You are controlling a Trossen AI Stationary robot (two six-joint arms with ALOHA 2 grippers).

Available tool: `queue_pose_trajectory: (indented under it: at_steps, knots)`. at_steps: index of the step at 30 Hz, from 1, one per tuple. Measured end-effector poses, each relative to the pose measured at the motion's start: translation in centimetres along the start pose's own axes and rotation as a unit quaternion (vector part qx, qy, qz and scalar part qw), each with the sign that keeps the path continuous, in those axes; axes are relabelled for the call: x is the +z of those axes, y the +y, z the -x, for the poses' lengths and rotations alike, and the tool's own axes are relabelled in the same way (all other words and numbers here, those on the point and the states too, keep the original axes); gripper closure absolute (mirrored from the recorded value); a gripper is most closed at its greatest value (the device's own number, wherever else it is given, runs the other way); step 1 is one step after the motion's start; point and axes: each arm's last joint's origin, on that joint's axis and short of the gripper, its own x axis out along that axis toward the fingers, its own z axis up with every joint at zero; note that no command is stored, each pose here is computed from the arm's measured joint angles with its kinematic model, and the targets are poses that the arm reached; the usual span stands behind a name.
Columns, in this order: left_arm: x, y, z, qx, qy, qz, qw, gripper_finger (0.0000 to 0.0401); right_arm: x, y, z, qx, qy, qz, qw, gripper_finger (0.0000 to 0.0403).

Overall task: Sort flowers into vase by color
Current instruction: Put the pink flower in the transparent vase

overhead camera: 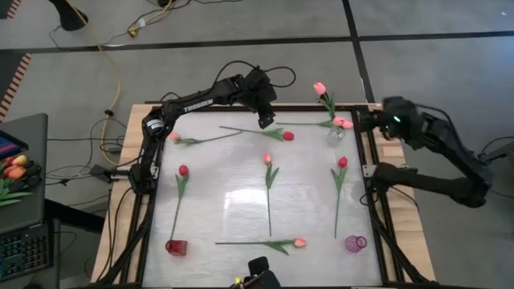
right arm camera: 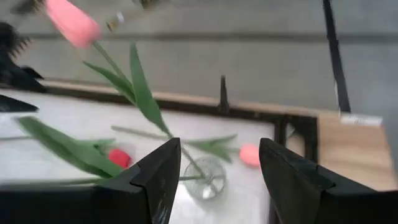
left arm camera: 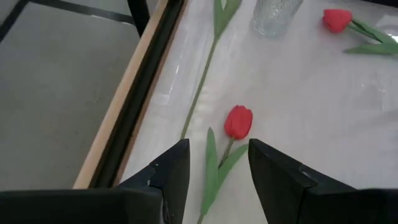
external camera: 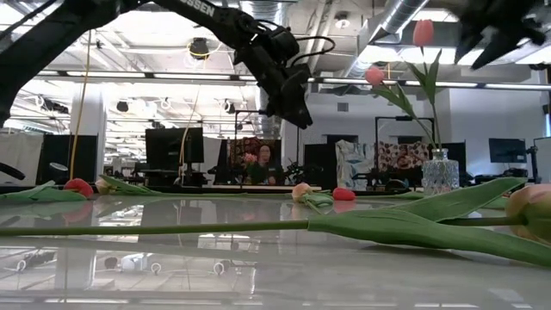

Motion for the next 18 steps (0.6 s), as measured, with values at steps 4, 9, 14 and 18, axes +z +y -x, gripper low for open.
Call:
queue_pose_trajectory:
  at_steps: [4, 9, 14, 18]
  knots:
    - [-0.2, -0.6, 0.0, -0.01, 0.013, 0.002, 1.0, 0.025, 2.4, 0.5, -3.7, -0.045, 0.053, -0.027, 0.997, 0.0157]
    - [-0.8, -1.9, -0.1, -0.032, 0.053, -0.011, 0.998, 0.025, 6.1, -0.8, -5.8, -0.051, 0.043, -0.089, 0.994, 0.0156]
    - [-0.6, -3.3, -0.4, -0.041, 0.054, -0.035, 0.997, 0.025, 6.2, -0.8, -5.8, -0.044, 0.057, -0.114, 0.991, 0.0158]
    - [-0.5, -4.0, -0.4, -0.047, 0.053, -0.048, 0.996, 0.025, 6.2, 0.0, -5.9, -0.034, 0.048, -0.134, 0.989, 0.0158]
